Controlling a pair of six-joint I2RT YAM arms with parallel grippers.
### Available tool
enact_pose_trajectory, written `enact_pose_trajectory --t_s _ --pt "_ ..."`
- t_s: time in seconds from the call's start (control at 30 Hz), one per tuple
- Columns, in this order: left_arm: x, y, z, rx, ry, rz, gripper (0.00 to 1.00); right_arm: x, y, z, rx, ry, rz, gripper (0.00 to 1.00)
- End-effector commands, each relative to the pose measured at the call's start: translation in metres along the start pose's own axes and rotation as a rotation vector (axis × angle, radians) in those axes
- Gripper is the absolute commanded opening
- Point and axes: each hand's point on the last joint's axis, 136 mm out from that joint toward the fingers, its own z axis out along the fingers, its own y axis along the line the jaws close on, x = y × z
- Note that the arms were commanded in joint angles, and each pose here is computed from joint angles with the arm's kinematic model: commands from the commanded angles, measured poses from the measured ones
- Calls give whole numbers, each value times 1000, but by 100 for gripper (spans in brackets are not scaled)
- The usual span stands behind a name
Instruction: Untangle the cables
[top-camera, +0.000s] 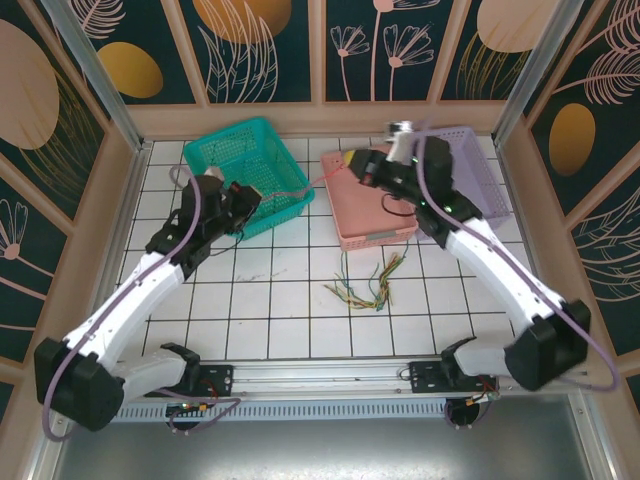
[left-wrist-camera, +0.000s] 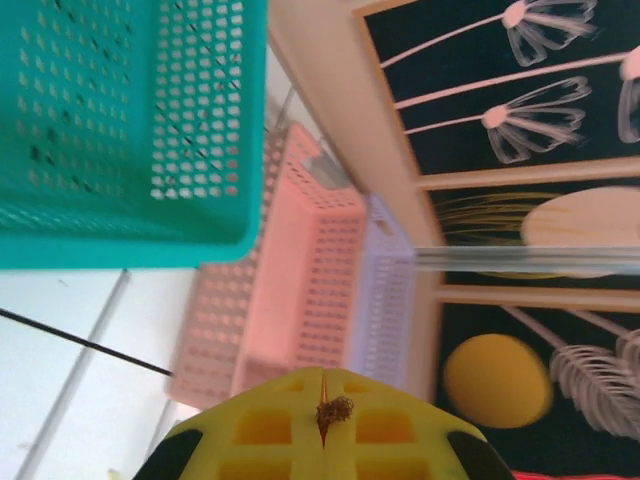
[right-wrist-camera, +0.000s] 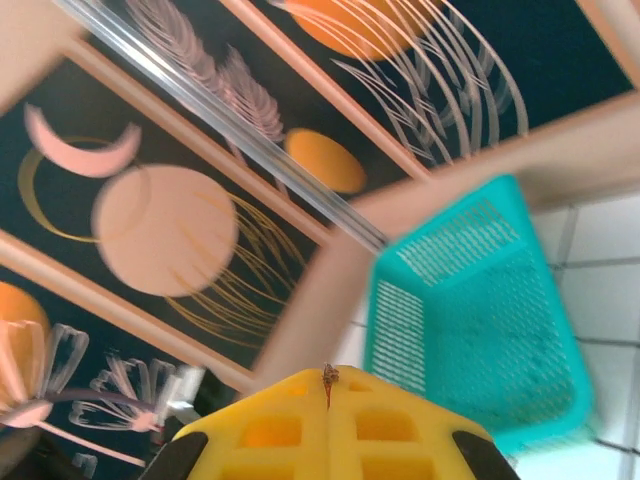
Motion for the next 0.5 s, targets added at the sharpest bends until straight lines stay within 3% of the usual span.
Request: enact_pose_trajectory --t_s 0.0,0.1,0.2,0.33,0.43,0.47 --pt "-14 35 -3 -24 -98 -351 0 -52 37 -20 -163 -263 4 0" --pt "-21 42 -10 49 -146 -525 0 -51 33 -26 -180 -294 41 0" --pt "-28 39 -14 79 -186 -572 0 -39 28 -17 -179 -234 62 0" --pt "-42 27 -13 125 -234 -560 0 -11 20 0 -151 -116 95 0" --pt "-62 -1 -11 160 -272 -450 0 12 11 9 -92 -23 129 0" --pt "-68 -13 -10 165 -279 -395 0 16 7 9 -73 -3 140 11"
